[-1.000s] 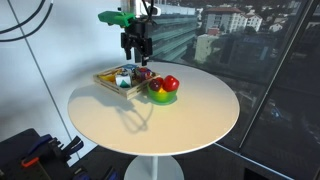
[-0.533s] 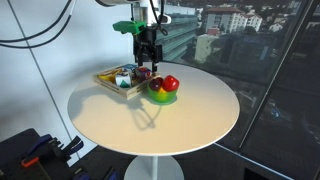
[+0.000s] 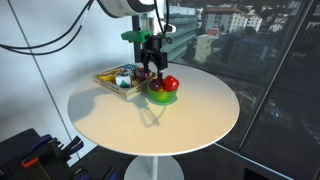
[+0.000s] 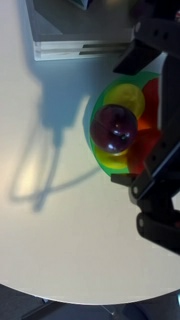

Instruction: Pick up the brown plum toy from the green bowl and put it on the table

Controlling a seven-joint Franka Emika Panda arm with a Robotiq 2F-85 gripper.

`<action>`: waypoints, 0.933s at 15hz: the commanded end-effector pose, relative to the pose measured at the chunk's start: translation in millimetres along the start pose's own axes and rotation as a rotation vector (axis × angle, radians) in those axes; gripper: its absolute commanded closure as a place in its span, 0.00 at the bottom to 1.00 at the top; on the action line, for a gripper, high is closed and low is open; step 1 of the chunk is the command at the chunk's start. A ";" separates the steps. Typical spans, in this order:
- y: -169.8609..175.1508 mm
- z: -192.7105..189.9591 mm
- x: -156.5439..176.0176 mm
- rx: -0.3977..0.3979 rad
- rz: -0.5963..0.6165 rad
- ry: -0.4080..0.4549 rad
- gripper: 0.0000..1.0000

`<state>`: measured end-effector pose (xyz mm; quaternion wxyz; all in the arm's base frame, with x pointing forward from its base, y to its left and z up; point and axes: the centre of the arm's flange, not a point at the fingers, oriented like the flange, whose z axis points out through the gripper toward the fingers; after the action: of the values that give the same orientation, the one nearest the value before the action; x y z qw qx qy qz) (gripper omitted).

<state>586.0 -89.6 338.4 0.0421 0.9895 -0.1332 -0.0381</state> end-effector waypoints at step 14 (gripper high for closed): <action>-2.0 25.4 14.8 0.002 0.007 0.013 0.00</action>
<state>595.6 -94.0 314.3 0.0453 0.9892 -0.1339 -0.0376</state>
